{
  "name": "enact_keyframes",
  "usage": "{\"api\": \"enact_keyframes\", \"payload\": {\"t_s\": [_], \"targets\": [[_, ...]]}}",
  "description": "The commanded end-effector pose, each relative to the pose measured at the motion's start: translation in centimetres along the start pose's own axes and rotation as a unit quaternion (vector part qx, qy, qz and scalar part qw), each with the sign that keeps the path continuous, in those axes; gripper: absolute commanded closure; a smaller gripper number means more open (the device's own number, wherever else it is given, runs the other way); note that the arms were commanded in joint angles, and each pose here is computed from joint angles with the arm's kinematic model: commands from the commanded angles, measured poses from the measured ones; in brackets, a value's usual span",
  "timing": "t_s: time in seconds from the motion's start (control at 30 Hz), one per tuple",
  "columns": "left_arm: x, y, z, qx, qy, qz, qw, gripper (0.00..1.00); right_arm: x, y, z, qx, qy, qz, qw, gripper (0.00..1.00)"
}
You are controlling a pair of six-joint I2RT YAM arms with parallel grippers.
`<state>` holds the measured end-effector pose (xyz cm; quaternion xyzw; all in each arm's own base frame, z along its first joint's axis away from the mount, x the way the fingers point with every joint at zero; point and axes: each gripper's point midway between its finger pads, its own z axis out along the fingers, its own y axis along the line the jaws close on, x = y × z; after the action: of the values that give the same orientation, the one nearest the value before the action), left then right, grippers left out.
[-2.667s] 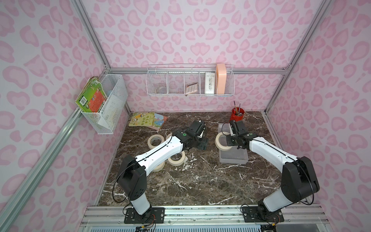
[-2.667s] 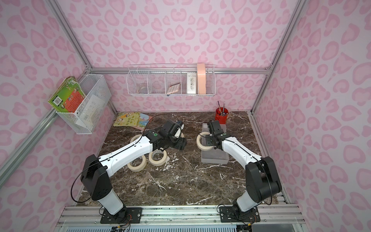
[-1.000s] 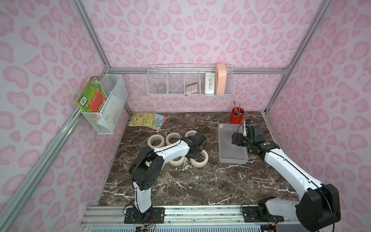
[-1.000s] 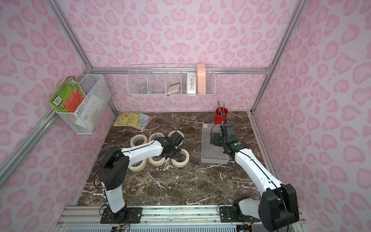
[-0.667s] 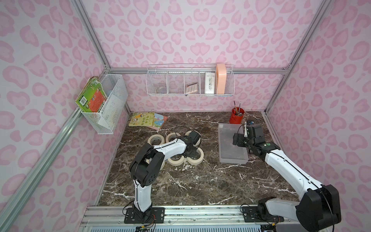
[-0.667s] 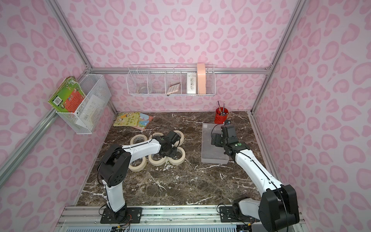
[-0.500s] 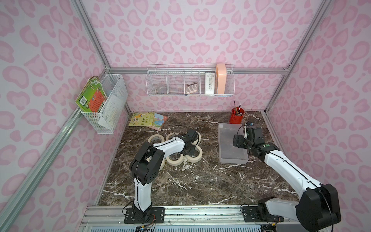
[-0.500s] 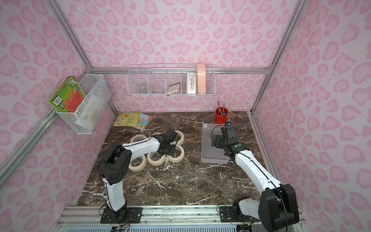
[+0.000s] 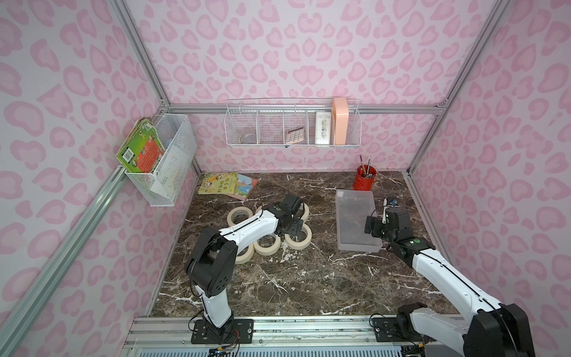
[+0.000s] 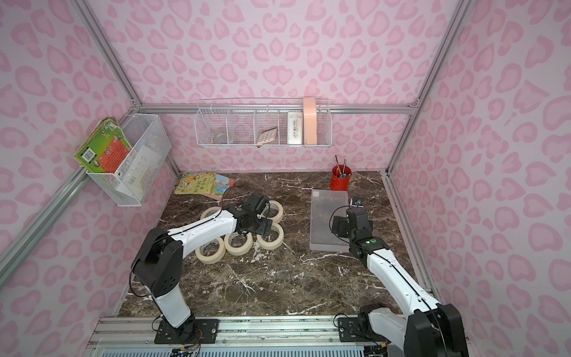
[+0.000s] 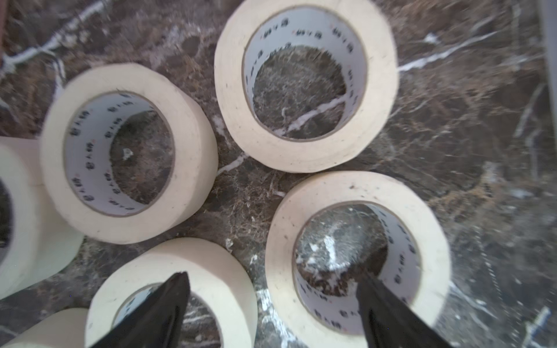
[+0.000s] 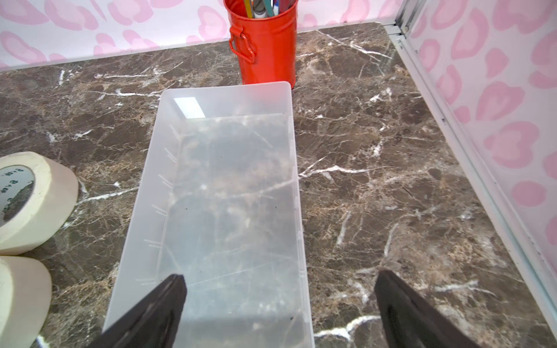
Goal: Take out the art tape in the storage box
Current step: Place the art tape at the center of the board, then reset both arms
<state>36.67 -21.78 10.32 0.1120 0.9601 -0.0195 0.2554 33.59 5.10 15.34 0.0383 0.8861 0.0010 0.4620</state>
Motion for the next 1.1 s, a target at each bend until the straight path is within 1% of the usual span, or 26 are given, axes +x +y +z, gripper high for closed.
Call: {"api": "enact_keyframes", "payload": {"t_s": [0.0,0.07,0.13,0.17,0.23,0.3,0.37,0.5,0.6,0.7,0.73,0.83,0.87,0.97,1.03,1.07], "targets": [[-1.1,0.8,-3.3,-0.007,-0.036,0.027,0.999,0.02,-1.5,-1.3,-0.6,0.027,-0.076,0.0,0.997,0.0],[-1.9,1.7,-5.4,-0.016,-0.076,0.034,0.996,0.02,-1.3,-1.7,-1.1,0.027,-0.115,-0.008,0.993,0.0],[-2.5,3.2,-7.4,-0.039,-0.121,0.041,0.991,0.02,-1.1,-2.3,-1.8,0.031,-0.158,-0.002,0.987,0.0],[-2.4,4.3,-8.0,-0.056,-0.136,0.044,0.988,0.02,-0.9,-2.6,-2.2,0.032,-0.178,0.003,0.983,0.0],[-2.0,6.3,-9.0,-0.085,-0.169,0.054,0.98,0.02,-0.5,-3.0,-3.2,0.031,-0.223,-0.007,0.974,0.0],[-1.7,8.6,-9.4,-0.116,-0.214,0.053,0.969,0.02,0.0,-3.7,-4.2,0.039,-0.269,-0.018,0.962,0.0],[-1.2,10.7,-9.2,-0.136,-0.249,0.039,0.958,0.02,0.4,-4.7,-5.1,0.058,-0.302,-0.019,0.951,0.0],[0.2,14.2,-8.1,-0.158,-0.278,0.011,0.947,0.02,1.5,-5.9,-4.9,0.075,-0.302,-0.021,0.95,0.0],[0.7,15.5,-7.1,-0.166,-0.302,0.012,0.939,0.02,1.4,-6.0,-4.8,0.07,-0.31,-0.015,0.948,0.0],[1.1,16.2,-5.6,-0.174,-0.308,0.026,0.935,0.02,1.8,-5.7,-3.5,0.06,-0.29,-0.021,0.955,0.0],[1.1,16.3,-5.1,-0.173,-0.312,0.029,0.934,0.02,1.9,-5.6,-3.4,0.059,-0.291,-0.024,0.955,0.0],[0.7,16.3,-3.7,-0.166,-0.315,0.034,0.934,0.02,1.2,-5.4,-3.1,0.058,-0.303,-0.031,0.951,0.0],[0.6,16.2,-3.1,-0.167,-0.309,0.044,0.935,0.02,1.1,-5.2,-2.7,0.058,-0.299,-0.033,0.952,0.0],[0.5,16.3,-1.4,-0.167,-0.301,0.06,0.937,0.02,0.4,-4.9,-2.6,0.054,-0.315,-0.033,0.947,0.0],[0.5,16.5,-0.8,-0.167,-0.3,0.061,0.937,0.02,0.0,-4.8,-2.2,0.054,-0.32,-0.033,0.945,0.0],[0.7,16.9,-0.3,-0.164,-0.294,0.054,0.94,0.02,-0.2,-4.6,-2.3,0.051,-0.326,-0.037,0.943,0.0]]}}
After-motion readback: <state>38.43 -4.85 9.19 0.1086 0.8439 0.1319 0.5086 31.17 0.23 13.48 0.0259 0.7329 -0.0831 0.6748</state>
